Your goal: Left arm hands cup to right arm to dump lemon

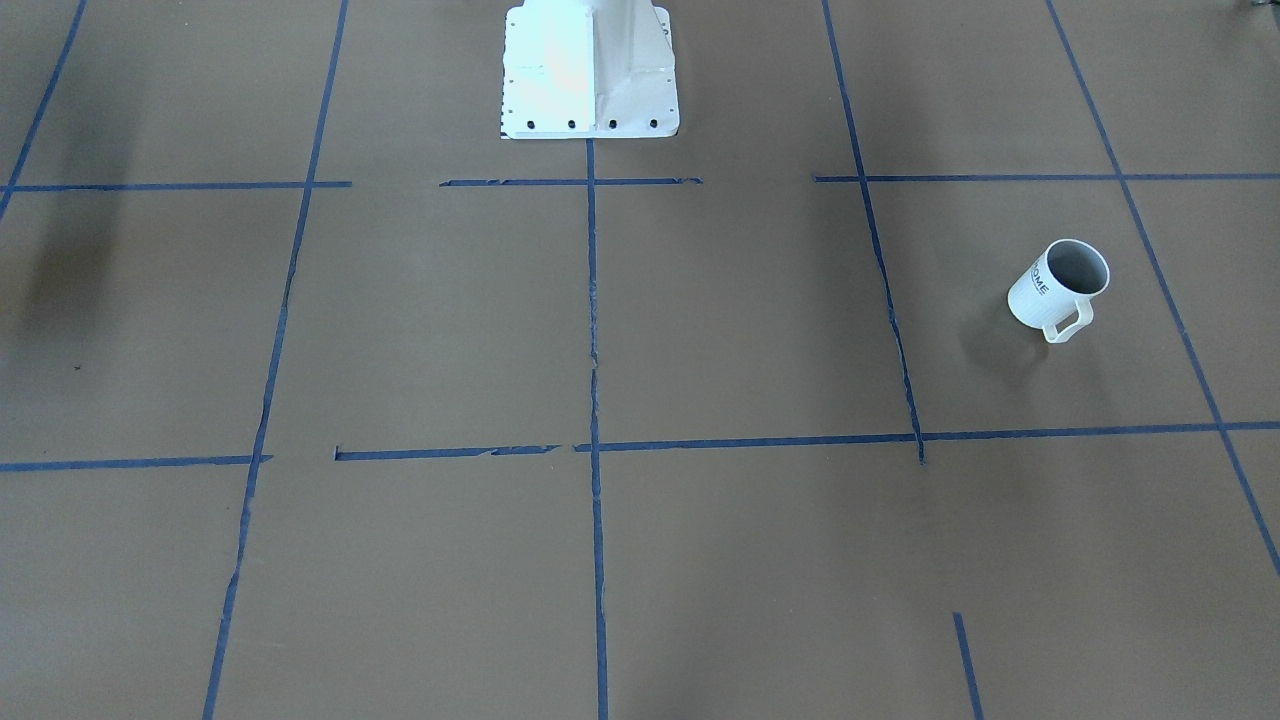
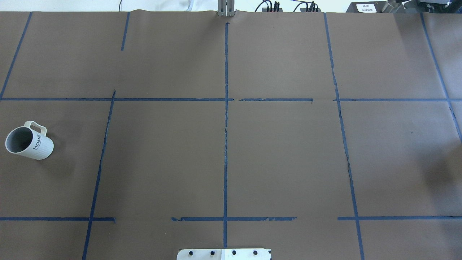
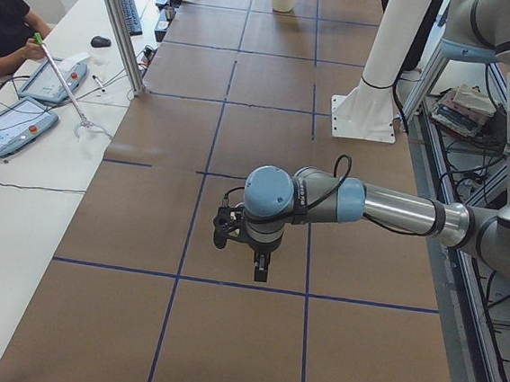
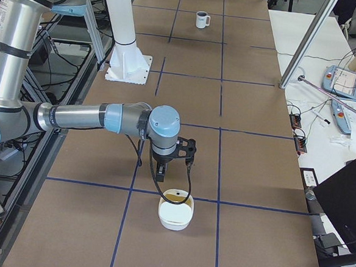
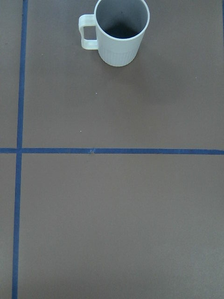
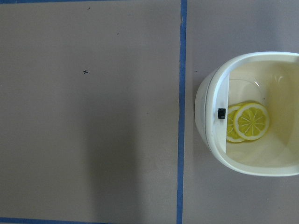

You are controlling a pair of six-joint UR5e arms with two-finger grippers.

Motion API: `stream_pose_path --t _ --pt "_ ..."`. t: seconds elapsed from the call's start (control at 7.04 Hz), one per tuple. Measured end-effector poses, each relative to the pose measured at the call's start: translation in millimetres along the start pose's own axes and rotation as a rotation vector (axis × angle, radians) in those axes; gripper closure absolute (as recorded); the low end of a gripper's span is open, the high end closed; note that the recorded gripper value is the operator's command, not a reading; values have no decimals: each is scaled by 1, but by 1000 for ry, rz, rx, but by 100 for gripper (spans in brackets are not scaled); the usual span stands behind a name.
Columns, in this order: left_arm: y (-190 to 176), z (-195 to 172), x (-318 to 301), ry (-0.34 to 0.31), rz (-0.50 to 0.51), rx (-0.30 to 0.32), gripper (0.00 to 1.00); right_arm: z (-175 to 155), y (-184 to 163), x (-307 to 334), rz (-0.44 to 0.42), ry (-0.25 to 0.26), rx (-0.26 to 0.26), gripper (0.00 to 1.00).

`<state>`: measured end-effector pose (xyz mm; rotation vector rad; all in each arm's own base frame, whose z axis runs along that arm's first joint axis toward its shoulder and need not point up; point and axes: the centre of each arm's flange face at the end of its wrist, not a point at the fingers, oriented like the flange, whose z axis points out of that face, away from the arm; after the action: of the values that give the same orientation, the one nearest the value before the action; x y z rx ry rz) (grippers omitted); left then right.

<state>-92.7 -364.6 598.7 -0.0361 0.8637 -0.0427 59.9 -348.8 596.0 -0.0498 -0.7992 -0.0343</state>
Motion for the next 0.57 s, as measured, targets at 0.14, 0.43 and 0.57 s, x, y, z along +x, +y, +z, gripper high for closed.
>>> stream_pose_path --t 0.14,0.43,0.57 --pt "1 4 -1 -1 -27 -10 0 3 -1 1 -10 13 -1 0" --pt "-3 19 8 -22 -31 -50 0 9 -3 3 -25 23 0 0" --pt "-5 22 12 -37 -28 -59 0 9 -4 2 -36 25 11 0"
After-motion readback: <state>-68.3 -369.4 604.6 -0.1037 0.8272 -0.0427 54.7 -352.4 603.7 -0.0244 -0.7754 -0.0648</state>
